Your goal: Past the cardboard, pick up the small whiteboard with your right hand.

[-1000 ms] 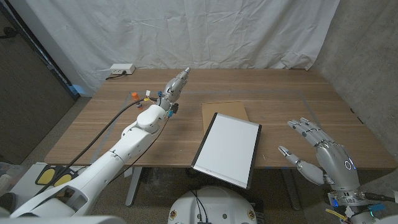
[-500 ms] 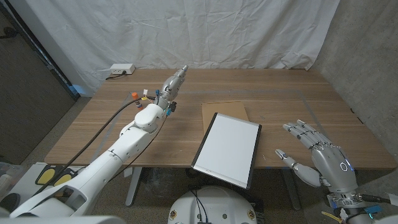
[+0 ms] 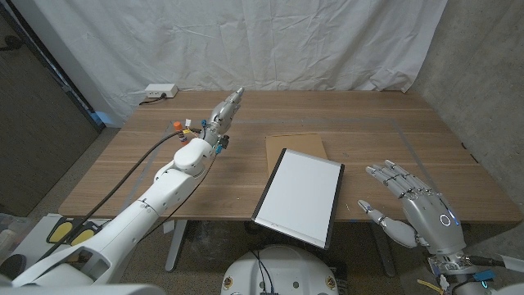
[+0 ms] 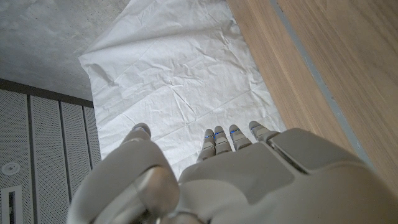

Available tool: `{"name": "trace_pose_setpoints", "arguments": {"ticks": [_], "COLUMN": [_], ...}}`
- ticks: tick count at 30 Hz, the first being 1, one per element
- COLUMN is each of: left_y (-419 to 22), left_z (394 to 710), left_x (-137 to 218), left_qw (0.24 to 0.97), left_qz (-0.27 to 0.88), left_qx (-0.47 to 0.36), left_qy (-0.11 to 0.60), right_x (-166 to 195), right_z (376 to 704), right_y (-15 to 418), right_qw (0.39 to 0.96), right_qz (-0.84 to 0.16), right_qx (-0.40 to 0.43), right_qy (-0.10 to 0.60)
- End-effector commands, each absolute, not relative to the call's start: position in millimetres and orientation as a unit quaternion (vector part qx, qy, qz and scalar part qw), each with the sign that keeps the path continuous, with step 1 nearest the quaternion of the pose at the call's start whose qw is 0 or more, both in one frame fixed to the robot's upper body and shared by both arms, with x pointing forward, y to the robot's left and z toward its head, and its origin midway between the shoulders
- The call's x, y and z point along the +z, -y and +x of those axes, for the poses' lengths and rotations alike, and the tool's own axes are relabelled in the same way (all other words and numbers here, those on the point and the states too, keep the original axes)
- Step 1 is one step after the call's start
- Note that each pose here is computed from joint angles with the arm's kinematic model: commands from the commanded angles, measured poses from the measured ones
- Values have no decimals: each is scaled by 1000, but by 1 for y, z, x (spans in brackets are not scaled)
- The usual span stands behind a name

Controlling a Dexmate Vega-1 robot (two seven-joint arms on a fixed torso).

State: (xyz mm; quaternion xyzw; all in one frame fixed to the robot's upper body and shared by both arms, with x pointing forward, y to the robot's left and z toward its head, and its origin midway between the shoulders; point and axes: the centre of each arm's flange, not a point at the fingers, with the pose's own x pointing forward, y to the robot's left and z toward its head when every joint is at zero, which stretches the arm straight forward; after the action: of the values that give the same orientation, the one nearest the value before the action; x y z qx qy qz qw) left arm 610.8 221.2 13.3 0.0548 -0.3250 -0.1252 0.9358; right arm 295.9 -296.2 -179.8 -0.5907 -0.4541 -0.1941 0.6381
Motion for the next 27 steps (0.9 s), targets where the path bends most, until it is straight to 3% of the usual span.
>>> {"name": "trace_pose_setpoints", "arguments": {"ticks": [1,27], "left_y": [-220,-197], "left_z": [611,617], "left_x": [8,10], "left_qw": [937,934], "left_qz": [51,50], "left_qx": [-125,-142], "left_qy": [323,323], "right_x": [-184,-200], "right_z": [292,269], "right_y": [296,296], "right_qw": [633,646], "right_qz": [-612,-616], "right_qx": [-181,-166], "right_qy": [438,419]}}
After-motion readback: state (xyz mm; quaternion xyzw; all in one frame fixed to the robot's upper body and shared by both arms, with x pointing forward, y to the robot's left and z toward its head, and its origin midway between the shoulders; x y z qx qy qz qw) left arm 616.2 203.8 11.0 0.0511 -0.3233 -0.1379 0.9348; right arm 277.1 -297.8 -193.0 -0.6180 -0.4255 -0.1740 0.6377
